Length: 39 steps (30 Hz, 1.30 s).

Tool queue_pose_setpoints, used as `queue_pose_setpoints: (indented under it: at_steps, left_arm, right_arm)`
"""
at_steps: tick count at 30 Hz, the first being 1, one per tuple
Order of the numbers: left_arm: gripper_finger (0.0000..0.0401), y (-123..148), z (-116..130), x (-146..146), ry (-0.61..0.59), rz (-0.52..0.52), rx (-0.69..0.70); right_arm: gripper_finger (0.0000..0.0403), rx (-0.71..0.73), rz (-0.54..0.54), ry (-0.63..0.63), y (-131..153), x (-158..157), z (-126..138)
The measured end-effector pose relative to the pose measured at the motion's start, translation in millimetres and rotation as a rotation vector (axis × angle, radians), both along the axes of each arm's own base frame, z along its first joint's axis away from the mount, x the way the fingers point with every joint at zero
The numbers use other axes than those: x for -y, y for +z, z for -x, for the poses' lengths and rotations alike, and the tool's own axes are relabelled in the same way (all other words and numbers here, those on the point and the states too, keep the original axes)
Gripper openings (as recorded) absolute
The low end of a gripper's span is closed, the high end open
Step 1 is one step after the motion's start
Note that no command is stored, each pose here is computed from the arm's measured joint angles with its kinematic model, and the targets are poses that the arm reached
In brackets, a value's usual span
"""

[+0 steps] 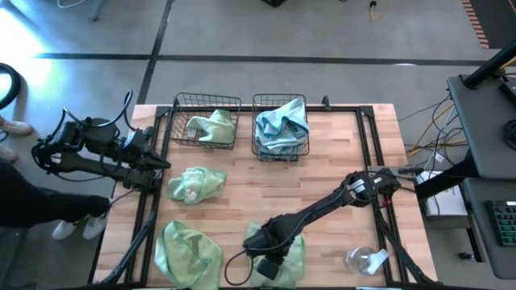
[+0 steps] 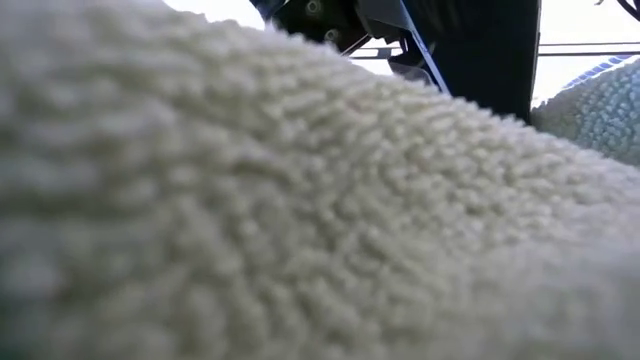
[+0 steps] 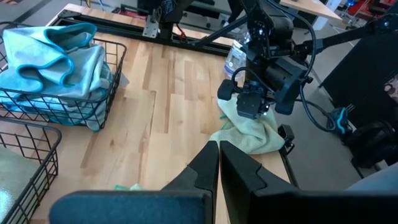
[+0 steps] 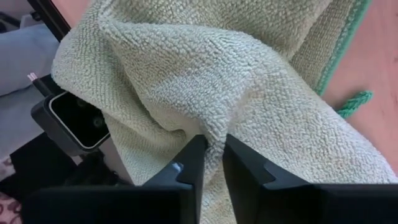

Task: Sort microfiber towel by color & place in baskets
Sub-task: Put the green towel into the left wire basket

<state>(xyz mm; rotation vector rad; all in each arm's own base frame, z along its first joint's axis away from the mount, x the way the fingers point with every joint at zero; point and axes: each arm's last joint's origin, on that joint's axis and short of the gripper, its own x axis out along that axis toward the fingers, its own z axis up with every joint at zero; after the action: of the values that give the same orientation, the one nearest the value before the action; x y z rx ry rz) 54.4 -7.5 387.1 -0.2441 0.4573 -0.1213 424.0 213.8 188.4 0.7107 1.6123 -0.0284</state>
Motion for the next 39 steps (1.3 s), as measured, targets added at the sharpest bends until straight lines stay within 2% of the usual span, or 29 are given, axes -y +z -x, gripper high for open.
queue_pose_setpoints:
  at_steps: [6, 12, 18, 25, 30, 35, 39]
  left_arm:
    - [0.0000, 0, 0, 0, 0.001, 0.000, 0.001]
    - [0.0000, 0, 0, 0, 0.007, 0.012, 0.000]
    - [0.0000, 0, 0, 0, 0.019, 0.035, -0.004]
    - [0.0000, 0, 0, 0, 0.035, 0.065, -0.010]
    - [0.0000, 0, 0, 0, 0.036, 0.067, -0.012]
    - [0.0000, 0, -1, -2, 0.079, 0.018, -0.008]
    - [0.0000, 0, -3, -3, 0.120, -0.034, -0.004]
  right_arm:
    - [0.0013, 0.004, 0.001, 0.010, 0, 0, 0]
    - [0.0009, 0.014, 0.004, 0.021, 0, 7, -3]
    - [0.0009, 0.093, 0.060, 0.018, 9, 34, -17]
    - [0.0009, 0.320, 0.221, -0.010, 58, 83, -43]
    - [0.0009, 0.547, 0.338, -0.066, 103, 122, -54]
    - [0.0009, 0.682, 0.419, -0.146, 133, 165, -56]
    - [0.0009, 0.800, 0.473, -0.161, 150, 199, -61]
